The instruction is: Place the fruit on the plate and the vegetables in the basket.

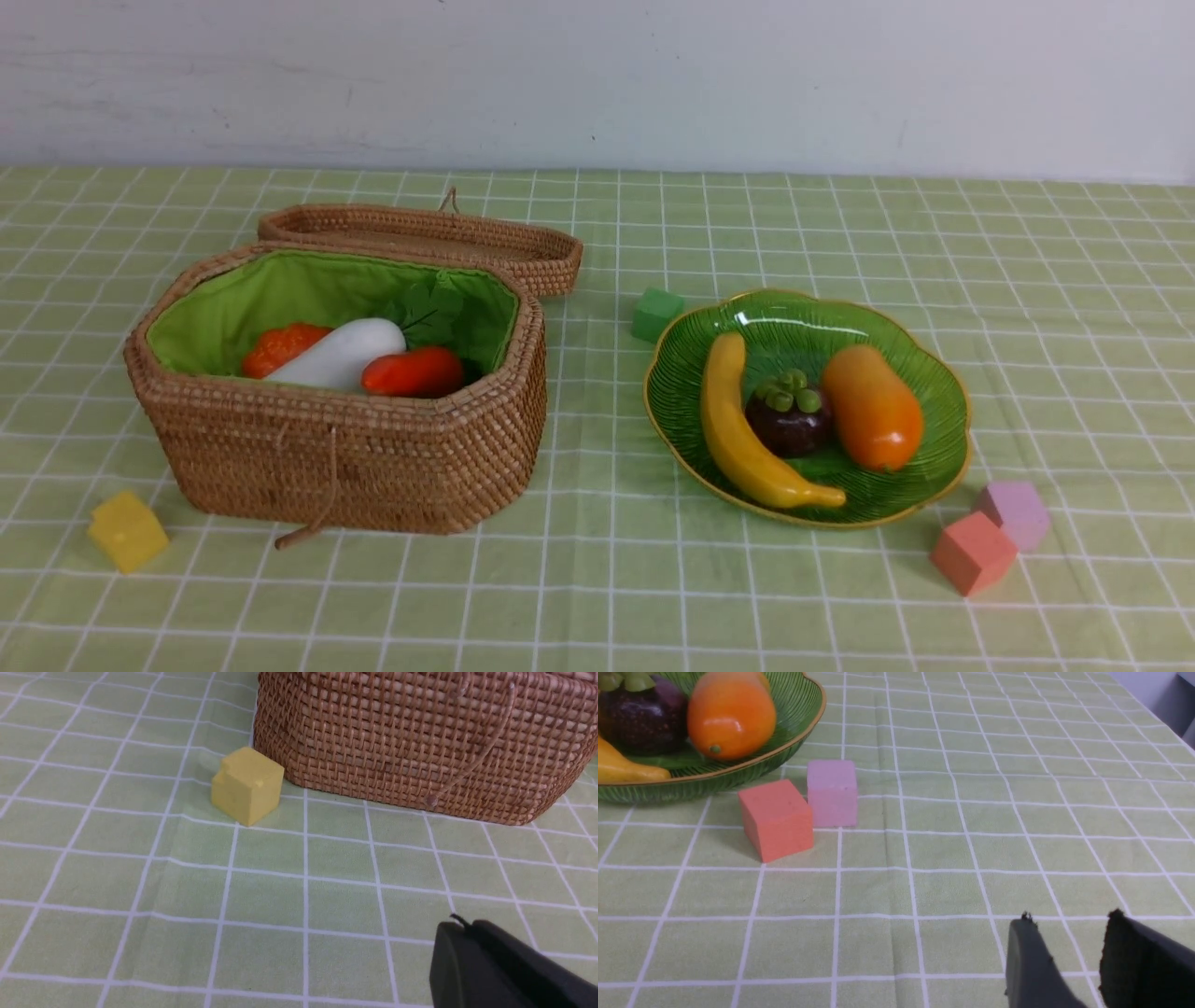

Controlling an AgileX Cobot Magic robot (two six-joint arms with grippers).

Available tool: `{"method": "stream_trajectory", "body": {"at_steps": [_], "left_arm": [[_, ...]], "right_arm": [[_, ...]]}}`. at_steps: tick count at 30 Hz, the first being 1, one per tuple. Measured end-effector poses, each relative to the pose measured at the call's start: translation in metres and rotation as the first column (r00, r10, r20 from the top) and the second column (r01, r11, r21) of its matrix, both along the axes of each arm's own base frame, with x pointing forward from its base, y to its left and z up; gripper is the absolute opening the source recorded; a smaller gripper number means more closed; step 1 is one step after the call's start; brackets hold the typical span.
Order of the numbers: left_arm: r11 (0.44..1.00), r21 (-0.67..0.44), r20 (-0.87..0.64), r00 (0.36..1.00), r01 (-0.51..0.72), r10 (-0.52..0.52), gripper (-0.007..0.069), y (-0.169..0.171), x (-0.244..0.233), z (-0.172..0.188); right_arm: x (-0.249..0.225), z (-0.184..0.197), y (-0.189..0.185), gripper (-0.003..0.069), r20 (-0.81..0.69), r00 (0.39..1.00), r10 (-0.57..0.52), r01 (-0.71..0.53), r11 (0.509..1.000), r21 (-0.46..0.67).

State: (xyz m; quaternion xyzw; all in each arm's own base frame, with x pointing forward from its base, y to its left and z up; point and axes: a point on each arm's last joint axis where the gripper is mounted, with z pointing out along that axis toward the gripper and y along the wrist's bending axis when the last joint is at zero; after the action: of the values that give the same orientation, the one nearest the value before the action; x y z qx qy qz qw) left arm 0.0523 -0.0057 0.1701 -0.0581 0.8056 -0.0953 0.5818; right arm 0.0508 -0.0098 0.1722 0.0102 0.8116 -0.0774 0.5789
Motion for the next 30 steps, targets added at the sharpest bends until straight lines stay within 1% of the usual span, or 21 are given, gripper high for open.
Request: {"method": "stream_trajectory", "body": {"at_steps": [30], "left_arm": [[1.0,0.001,0.002,1.0,-0.006,0.006,0.0039,0.0003,0.0001,0.0001]], "right_arm": [[0.0,0.0,0.0,0.024,0.0,1.0,0.0,0.0,1.0,-0.001]]}}
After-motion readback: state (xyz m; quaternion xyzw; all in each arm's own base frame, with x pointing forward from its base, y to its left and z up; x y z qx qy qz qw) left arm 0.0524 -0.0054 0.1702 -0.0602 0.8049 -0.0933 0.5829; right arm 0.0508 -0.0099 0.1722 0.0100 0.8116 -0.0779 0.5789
